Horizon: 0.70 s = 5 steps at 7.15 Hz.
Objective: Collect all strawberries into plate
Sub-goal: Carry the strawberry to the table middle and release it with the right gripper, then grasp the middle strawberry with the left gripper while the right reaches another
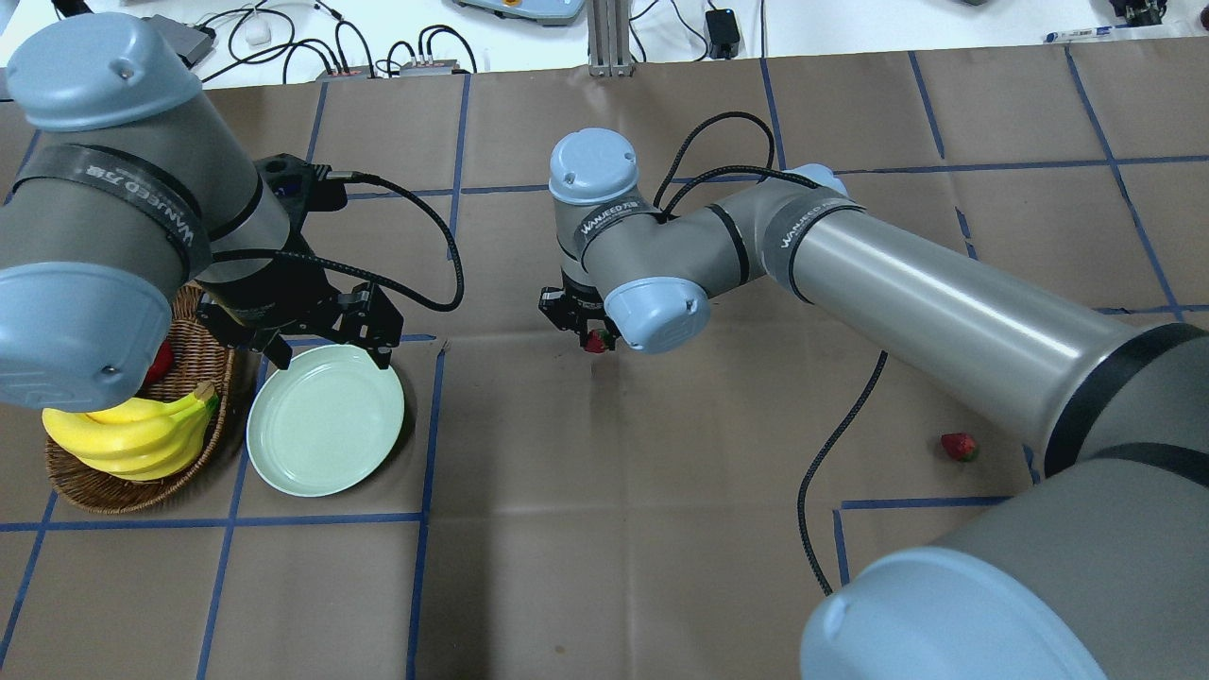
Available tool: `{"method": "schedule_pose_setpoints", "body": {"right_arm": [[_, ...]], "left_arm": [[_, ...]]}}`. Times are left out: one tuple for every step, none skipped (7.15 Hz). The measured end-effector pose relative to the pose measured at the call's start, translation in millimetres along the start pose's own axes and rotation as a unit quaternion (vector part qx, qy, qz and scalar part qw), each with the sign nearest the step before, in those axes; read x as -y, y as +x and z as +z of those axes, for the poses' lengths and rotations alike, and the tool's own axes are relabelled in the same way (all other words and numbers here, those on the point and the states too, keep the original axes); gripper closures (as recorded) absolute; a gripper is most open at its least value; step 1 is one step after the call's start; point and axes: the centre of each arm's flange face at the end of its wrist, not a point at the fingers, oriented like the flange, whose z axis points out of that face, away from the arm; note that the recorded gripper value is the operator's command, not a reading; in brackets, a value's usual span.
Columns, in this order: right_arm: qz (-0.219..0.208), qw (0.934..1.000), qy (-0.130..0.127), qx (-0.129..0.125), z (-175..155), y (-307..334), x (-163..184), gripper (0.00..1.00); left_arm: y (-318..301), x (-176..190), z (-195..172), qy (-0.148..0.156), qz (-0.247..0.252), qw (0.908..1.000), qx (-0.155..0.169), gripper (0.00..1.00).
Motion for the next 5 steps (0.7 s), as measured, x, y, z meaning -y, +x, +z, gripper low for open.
{"method": "schedule_pose_setpoints", "body": {"right_arm": [[0.007,1.0000,0.002,0.002,-6.2,8.3,7.6,0.00],[0.014,0.9999,0.006,0.006,-18.2,19.0,14.2,0.00],[0.016,0.9998,0.006,0.007,-36.7,35.4,19.9,0.00],[0.009,1.0000,0.000,0.002,-59.0,60.3,26.0,0.00],[-0.001,0.9999,-0.009,-0.004,-85.0,96.7,33.8,0.00]], "left_arm": [[0.2,-1.7,6.0,-0.005,0.001,1.0000,-0.001,0.00],[0.9,-3.4,13.2,-0.012,0.000,0.9999,-0.003,0.00],[3.4,-3.9,20.7,-0.016,-0.006,0.9997,-0.016,0.00],[7.1,-0.1,28.5,-0.014,-0.016,0.9992,-0.035,0.00],[12.1,7.7,38.7,-0.015,-0.021,0.9987,-0.045,0.00]]}}
